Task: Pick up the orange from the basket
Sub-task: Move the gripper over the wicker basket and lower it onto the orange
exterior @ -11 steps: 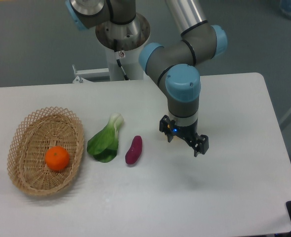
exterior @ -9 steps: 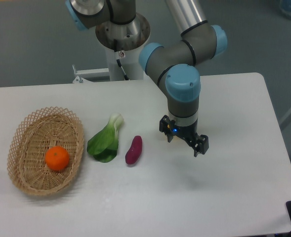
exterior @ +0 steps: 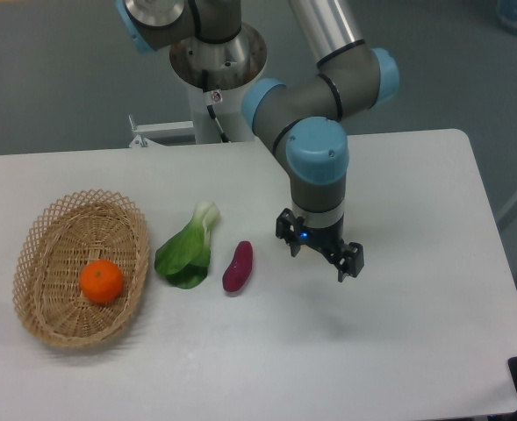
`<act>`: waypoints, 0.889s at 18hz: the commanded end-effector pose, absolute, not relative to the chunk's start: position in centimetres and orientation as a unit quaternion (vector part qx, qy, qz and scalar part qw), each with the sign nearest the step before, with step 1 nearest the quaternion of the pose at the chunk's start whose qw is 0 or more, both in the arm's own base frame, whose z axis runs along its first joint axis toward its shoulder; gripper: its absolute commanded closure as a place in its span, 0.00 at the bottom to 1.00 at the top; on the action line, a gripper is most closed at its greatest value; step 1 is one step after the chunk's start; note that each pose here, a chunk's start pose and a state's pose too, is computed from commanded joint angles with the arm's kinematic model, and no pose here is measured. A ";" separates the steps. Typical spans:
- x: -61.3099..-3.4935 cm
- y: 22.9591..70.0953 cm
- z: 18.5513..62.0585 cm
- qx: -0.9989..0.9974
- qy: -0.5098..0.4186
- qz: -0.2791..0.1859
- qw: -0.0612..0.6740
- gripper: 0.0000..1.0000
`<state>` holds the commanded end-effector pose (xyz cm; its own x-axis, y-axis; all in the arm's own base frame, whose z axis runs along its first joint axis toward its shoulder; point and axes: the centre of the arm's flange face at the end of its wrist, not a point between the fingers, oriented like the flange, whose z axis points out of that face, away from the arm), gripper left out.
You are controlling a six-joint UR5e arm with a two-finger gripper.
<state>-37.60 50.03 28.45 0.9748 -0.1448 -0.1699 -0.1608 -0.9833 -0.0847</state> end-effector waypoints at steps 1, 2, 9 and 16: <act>-36.9 50.7 28.3 -0.993 0.065 0.082 0.054 0.00; -35.9 51.7 28.5 -0.993 0.061 0.081 0.058 0.00; -30.1 56.3 30.1 -0.992 0.051 0.087 0.078 0.00; -22.3 59.9 29.7 -0.992 0.050 0.064 0.095 0.00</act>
